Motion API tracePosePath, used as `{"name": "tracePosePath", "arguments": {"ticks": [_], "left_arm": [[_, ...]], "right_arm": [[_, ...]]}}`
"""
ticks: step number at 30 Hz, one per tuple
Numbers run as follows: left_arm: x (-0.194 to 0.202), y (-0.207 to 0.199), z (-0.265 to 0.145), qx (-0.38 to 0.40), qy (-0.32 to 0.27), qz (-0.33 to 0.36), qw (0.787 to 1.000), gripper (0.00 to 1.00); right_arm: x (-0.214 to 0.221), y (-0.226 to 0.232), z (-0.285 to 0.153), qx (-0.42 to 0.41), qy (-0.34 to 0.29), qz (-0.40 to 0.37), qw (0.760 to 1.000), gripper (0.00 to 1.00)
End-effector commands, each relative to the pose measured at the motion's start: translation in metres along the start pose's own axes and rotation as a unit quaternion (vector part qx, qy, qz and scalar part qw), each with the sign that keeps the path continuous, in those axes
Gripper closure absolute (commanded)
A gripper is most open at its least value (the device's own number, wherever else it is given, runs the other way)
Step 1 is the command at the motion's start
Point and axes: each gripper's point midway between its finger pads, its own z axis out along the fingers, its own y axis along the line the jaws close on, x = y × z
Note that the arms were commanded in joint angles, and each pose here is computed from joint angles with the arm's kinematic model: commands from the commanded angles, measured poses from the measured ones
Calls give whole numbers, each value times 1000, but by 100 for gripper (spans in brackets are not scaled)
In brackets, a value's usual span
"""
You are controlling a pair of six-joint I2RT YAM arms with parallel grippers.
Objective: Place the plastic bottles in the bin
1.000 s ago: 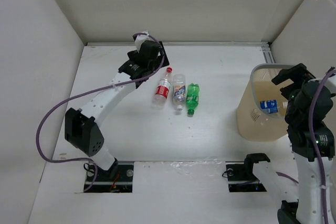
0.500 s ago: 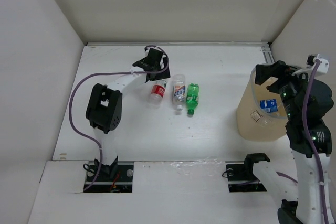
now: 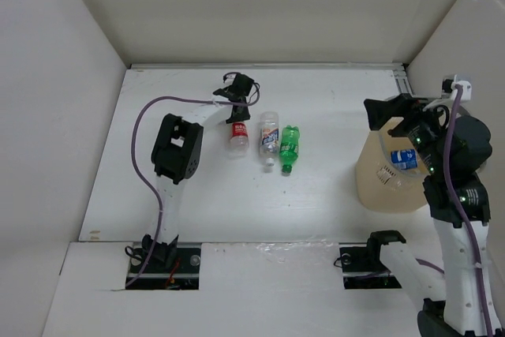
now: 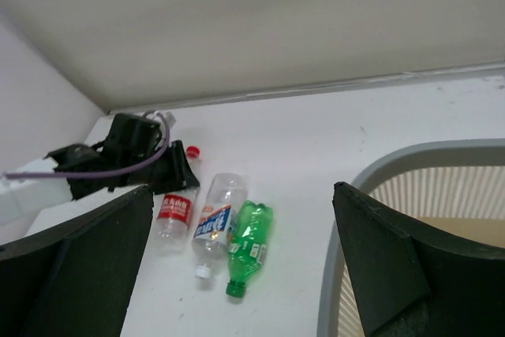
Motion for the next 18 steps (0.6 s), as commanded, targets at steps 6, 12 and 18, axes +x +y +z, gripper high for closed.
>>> {"name": "tracePosePath", "arguments": {"ticks": [6,12,18], "left_arm": [[-69,46,-71,-59,-73,-93,991,100],[-149,-20,-230,220,-219,-99,945,100],[-169,-64,-400,466,-323,-36,823,100]], "right_arm": [[12,81,25,-258,16,-10,966,1],[31,143,43,-390,51,-12,919,1],[43,181,63,-430,64,5,901,1]]}}
